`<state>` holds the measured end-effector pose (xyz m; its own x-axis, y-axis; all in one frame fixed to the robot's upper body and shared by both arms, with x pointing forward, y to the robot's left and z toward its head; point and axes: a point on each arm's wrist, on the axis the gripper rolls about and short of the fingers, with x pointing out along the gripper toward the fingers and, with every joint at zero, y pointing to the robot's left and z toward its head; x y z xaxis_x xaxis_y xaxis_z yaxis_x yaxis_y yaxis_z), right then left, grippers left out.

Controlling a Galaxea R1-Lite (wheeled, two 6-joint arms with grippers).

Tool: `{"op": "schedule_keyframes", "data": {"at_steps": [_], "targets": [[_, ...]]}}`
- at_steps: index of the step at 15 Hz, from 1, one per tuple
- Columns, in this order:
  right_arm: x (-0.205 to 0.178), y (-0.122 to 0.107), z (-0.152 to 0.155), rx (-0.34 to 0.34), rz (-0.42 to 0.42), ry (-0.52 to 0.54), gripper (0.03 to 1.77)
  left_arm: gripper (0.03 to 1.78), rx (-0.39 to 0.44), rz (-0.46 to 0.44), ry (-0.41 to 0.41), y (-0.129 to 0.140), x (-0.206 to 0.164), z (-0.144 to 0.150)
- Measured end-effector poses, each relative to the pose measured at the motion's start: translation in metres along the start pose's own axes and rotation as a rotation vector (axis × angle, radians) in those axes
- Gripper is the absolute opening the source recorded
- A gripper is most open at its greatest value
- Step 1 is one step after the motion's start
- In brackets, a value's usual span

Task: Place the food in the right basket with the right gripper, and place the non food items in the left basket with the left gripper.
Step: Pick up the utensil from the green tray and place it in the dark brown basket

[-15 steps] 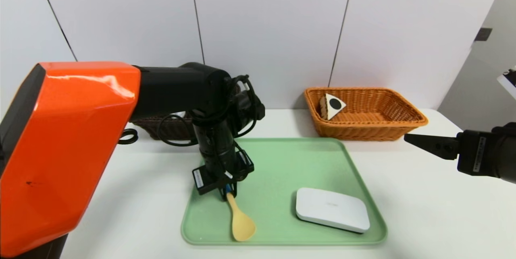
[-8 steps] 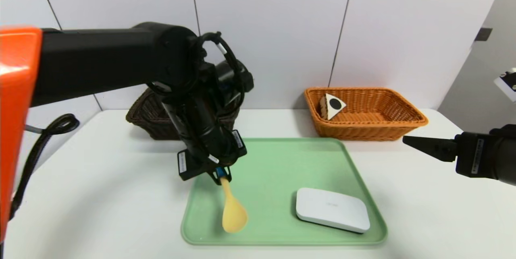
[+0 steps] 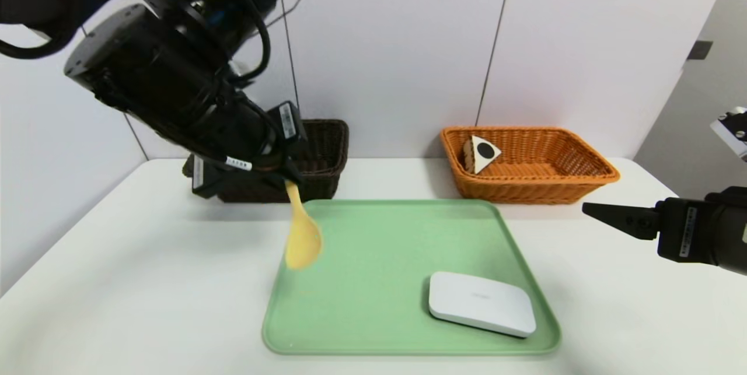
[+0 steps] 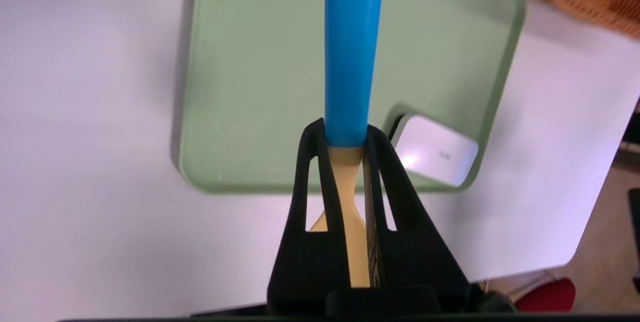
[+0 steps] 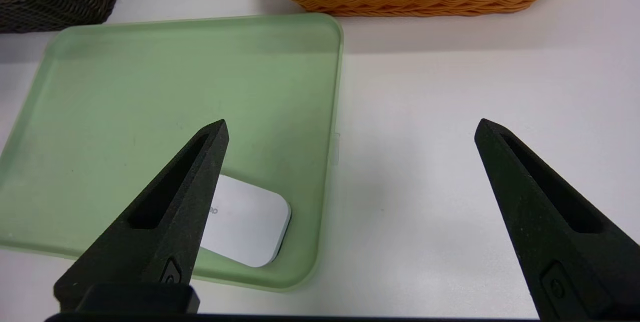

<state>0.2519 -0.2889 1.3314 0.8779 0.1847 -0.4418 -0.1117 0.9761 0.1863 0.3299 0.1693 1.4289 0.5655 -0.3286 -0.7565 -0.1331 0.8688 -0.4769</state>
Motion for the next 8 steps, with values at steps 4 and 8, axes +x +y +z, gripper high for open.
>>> {"op": "schedule_keyframes", "data": {"at_steps": [4, 8], "targets": [[0.001, -0.002, -0.001, 0.003, -0.013, 0.011, 1.7, 0.16, 0.091, -0.045, -0.337, -0.006, -0.012, 0.031], [0.002, -0.003, -0.001, 0.0, -0.024, 0.012, 1.7, 0.16, 0.152, 0.016, -0.539, -0.004, 0.004, 0.062]]}}
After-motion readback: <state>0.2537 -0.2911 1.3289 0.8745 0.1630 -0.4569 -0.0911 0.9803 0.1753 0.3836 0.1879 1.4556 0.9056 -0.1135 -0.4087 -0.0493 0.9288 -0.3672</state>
